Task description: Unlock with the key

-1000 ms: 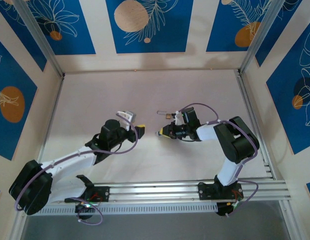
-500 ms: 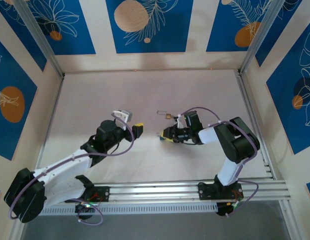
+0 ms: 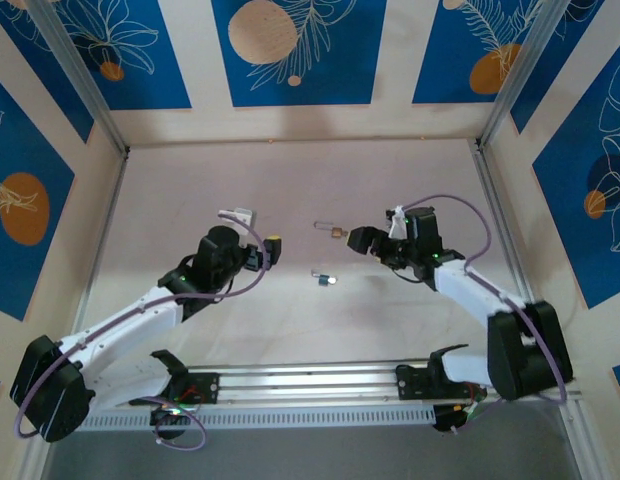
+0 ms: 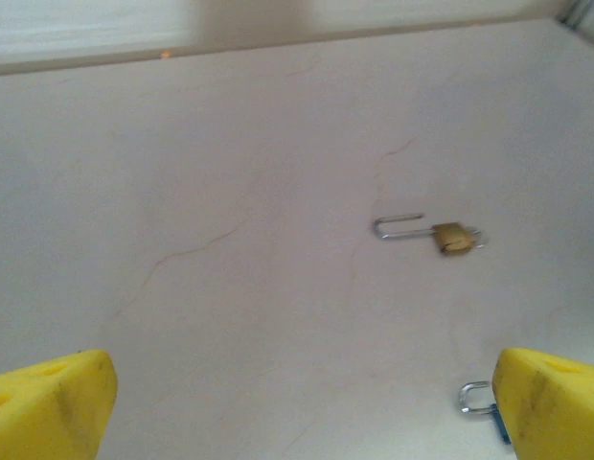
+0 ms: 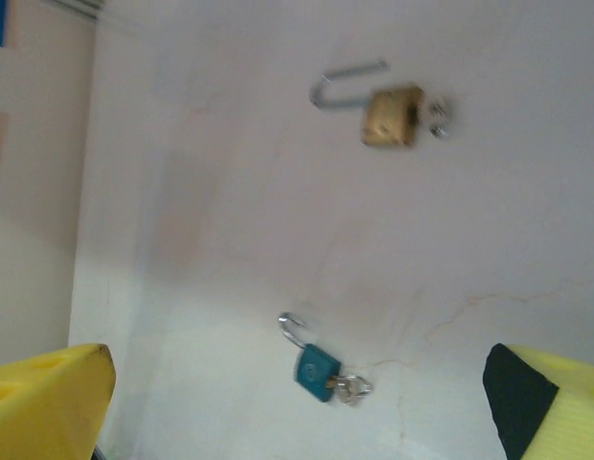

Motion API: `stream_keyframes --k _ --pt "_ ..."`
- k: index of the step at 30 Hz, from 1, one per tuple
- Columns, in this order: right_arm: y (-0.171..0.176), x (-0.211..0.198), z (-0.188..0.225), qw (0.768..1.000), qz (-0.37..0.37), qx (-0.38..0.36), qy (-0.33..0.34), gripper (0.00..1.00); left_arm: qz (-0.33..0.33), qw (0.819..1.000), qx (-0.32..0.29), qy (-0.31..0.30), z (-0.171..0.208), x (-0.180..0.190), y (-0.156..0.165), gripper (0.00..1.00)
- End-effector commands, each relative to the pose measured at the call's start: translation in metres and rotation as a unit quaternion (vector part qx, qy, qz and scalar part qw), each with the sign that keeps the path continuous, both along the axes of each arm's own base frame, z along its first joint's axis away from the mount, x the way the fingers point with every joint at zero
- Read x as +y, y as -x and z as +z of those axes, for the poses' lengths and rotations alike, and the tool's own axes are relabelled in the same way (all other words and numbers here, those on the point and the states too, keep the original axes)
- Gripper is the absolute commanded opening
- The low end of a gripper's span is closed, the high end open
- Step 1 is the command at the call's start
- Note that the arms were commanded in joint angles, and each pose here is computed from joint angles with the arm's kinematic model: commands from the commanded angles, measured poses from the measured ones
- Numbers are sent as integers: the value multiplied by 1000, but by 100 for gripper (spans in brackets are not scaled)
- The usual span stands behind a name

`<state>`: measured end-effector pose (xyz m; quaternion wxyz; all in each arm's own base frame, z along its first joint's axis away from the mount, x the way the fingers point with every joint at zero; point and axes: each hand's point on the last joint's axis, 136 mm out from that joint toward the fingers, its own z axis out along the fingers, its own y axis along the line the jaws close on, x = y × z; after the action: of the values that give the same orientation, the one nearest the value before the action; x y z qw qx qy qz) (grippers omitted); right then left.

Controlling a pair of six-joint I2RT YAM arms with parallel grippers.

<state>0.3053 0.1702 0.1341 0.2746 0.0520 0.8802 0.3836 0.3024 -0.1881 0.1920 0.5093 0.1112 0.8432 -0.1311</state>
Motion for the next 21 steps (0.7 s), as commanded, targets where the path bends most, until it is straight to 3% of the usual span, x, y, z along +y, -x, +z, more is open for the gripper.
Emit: stream_keyframes --k 1,3,5,7,10,13,17,21 --pt "7 -7 45 994 -2 -75 76 99 62 998 -4 -22 -8 24 -3 100" --pt "15 -8 74 987 1 -122 105 99 135 990 -30 3 -11 44 -9 100" --pt "18 -13 93 981 -7 -156 114 99 153 986 -66 -22 -13 55 -13 100" --pt "15 -20 97 975 -22 -176 132 99 137 981 -101 -93 -11 58 -17 100" --pt "6 -38 100 966 -68 -181 172 99 168 948 -179 -204 6 78 -29 100" --pt "-4 -47 111 950 -89 -231 191 99 189 920 -237 -248 11 100 -44 100" --pt "-13 -39 113 920 -51 -321 217 99 226 922 -207 -237 -36 140 -56 100" --pt "-18 -37 103 899 -4 -361 247 99 225 923 -215 -228 -59 144 -62 100"
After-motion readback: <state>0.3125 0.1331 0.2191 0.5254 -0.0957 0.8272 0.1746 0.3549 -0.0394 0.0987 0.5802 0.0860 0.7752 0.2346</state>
